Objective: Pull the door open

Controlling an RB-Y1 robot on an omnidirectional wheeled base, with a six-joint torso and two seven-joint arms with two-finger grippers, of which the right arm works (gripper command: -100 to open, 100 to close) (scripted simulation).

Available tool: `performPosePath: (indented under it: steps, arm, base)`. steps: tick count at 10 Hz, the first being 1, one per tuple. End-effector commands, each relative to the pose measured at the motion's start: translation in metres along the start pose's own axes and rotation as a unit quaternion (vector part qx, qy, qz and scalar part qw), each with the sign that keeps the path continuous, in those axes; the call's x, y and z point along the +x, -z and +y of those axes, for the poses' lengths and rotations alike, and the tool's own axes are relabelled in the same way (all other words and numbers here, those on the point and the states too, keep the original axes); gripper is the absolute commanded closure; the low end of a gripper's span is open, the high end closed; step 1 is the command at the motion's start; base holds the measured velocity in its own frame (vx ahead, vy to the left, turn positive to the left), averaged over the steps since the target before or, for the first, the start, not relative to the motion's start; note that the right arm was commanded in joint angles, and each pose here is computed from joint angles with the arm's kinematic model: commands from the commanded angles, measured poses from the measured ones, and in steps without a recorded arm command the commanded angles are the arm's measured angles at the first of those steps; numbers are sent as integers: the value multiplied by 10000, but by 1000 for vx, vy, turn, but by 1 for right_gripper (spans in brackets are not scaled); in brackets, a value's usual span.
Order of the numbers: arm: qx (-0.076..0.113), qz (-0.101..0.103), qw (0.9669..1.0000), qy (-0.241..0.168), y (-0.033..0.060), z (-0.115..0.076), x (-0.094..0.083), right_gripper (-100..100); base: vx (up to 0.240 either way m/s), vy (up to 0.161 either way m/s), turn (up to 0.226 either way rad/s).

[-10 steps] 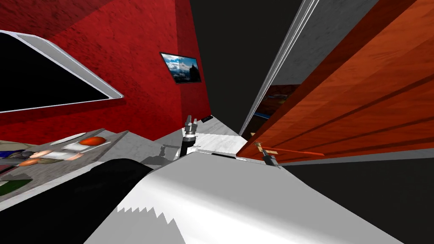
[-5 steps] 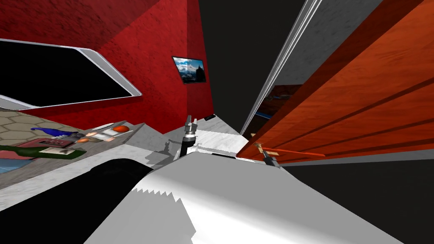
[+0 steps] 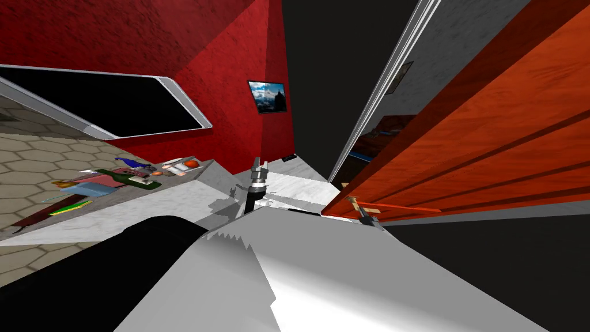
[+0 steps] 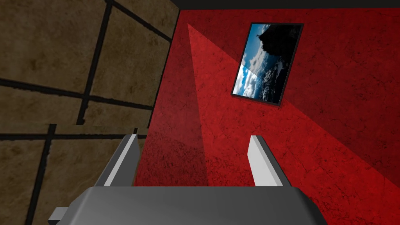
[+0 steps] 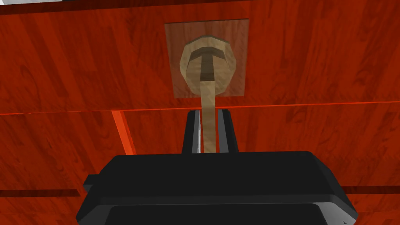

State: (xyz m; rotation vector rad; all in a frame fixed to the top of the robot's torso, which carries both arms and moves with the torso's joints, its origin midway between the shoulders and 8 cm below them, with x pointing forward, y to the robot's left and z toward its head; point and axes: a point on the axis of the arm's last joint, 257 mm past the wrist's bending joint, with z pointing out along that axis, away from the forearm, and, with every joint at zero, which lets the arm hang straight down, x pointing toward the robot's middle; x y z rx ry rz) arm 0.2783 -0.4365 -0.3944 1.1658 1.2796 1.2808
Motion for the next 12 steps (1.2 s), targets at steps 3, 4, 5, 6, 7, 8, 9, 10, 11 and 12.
performPosePath:
  steps: [3,4,5,6,7,8,9,10,11,12]
  arm:
    - [13,-9,10000,-1,-69,-14,16,100]
    - [12,-11,10000,0,-87,-15,18,100]
    - [8,-24,10000,4,-179,-16,30,100]
    - [7,-27,10000,5,-204,-16,34,100]
    - [7,-27,10000,5,-204,-16,34,100]
    - [3,-38,10000,8,-287,-16,47,100]
    - [1,-45,10000,10,-346,-15,56,100]
    - [0,-52,10000,11,-406,-14,66,100]
    - [-2,-59,10000,12,-467,-12,77,100]
    - [-4,-65,10000,13,-527,-9,88,100]
  base:
    - [-140,-39,78]
    - [-85,-38,43]
    - [-155,-52,114]
    - [-199,-56,149]
    - [-118,-37,40]
    - [-147,-65,91]
    - [-206,-72,157]
    - [-216,-84,171]
    - [-195,-92,140]
    - [-191,-85,131]
